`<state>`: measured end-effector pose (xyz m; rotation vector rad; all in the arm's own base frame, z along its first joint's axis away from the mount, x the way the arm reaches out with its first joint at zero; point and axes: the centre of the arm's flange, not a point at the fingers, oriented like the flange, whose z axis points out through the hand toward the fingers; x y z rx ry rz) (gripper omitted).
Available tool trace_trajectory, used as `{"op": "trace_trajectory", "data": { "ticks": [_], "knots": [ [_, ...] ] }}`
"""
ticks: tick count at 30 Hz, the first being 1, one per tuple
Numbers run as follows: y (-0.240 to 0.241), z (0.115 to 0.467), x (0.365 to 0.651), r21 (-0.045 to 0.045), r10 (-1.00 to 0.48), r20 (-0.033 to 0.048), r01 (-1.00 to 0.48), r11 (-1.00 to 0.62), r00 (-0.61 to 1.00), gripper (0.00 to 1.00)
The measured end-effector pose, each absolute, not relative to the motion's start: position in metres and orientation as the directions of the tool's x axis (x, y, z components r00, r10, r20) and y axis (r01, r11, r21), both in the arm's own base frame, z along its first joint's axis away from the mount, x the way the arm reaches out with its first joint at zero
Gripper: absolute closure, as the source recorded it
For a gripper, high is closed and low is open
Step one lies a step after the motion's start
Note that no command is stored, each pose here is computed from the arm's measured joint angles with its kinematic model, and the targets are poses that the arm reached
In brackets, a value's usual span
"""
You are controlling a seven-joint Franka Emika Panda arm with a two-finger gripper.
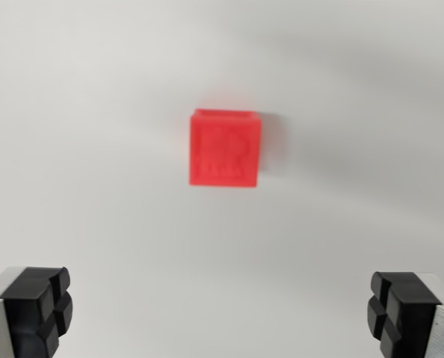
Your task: Destack cube
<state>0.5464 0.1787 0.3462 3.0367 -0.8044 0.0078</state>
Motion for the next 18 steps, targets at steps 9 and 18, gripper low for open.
{"op": "trace_trajectory", "data": {
  "ticks": [9,18],
  "knots": [
    [0.179,0.376,0.547,-0.0001,-0.495,0.0046,-0.495,-0.869,0.869,0.0],
    [0.179,0.398,0.547,0.0003,-0.495,0.0045,-0.495,-0.869,0.869,0.0]
  ]
}}
